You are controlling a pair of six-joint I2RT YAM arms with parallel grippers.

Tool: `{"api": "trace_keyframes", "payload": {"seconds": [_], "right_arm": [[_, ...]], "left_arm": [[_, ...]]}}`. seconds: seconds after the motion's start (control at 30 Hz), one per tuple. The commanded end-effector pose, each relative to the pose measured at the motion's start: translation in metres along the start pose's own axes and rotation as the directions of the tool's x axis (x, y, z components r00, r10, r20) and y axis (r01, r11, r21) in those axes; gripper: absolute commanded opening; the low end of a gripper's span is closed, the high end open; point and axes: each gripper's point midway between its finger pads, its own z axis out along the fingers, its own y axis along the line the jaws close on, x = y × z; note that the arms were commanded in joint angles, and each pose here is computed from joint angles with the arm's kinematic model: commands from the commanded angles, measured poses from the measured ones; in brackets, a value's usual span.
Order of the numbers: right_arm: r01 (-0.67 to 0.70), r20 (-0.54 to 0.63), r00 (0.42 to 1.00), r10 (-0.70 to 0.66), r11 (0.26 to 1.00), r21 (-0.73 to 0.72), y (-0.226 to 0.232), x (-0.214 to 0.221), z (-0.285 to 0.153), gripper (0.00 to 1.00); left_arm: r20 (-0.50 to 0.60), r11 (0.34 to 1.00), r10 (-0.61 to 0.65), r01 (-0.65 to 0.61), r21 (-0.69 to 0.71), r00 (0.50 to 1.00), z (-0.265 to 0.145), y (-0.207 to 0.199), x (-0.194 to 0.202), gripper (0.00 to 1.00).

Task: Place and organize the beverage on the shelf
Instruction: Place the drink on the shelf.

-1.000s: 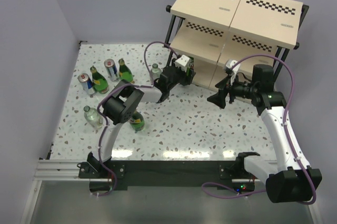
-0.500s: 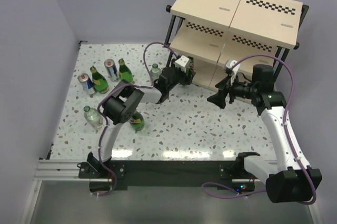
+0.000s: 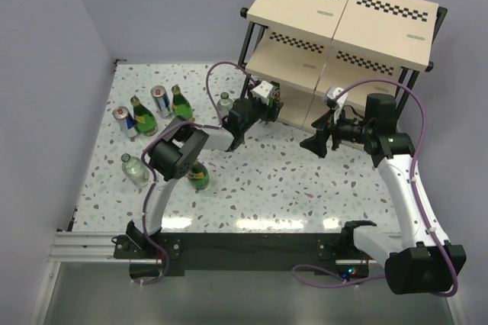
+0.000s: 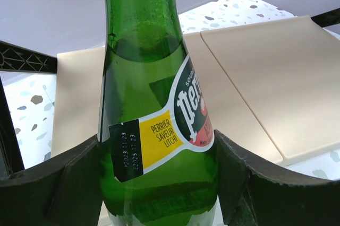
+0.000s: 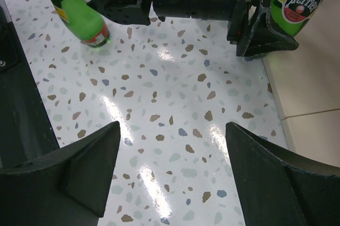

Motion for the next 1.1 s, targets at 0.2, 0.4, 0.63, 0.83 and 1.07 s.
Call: {"api": "trace_keyframes", "payload": {"seconds": [0.2,0.4,0.63,0.83,1.07], "right_arm": [[0.028,0.03,0.999,-0.028,0.999,-0.017,0.001,-0.011,-0.001,0.84],[0.026,0.028,0.999,-0.026,0.999,-0.019,0.001,-0.01,-0.001,0.84],[0.028,0.028,0.999,-0.027,0.999,-0.019,0.001,-0.01,-0.001,0.84],[0.026,0.027,0.999,-0.026,0.999,-0.02,0.0,-0.01,0.0,0.84],[0.025,0.027,0.999,-0.024,1.0,-0.019,0.0,-0.009,0.0,0.84]], "left_arm": [[0.364,0.999,0.039,-0.032,-0.024,0.931,-0.001,0.008,-0.132,0.0],[0.368,0.998,0.053,-0.038,-0.047,0.928,0.008,0.012,-0.126,0.0],[0.381,0.996,0.059,-0.029,-0.083,0.923,0.014,0.019,-0.116,0.0],[0.381,0.994,0.056,-0.016,-0.106,0.923,0.016,0.023,-0.104,0.0],[0.374,0.991,0.059,-0.008,-0.137,0.926,0.018,0.029,-0.092,0.0]]}}
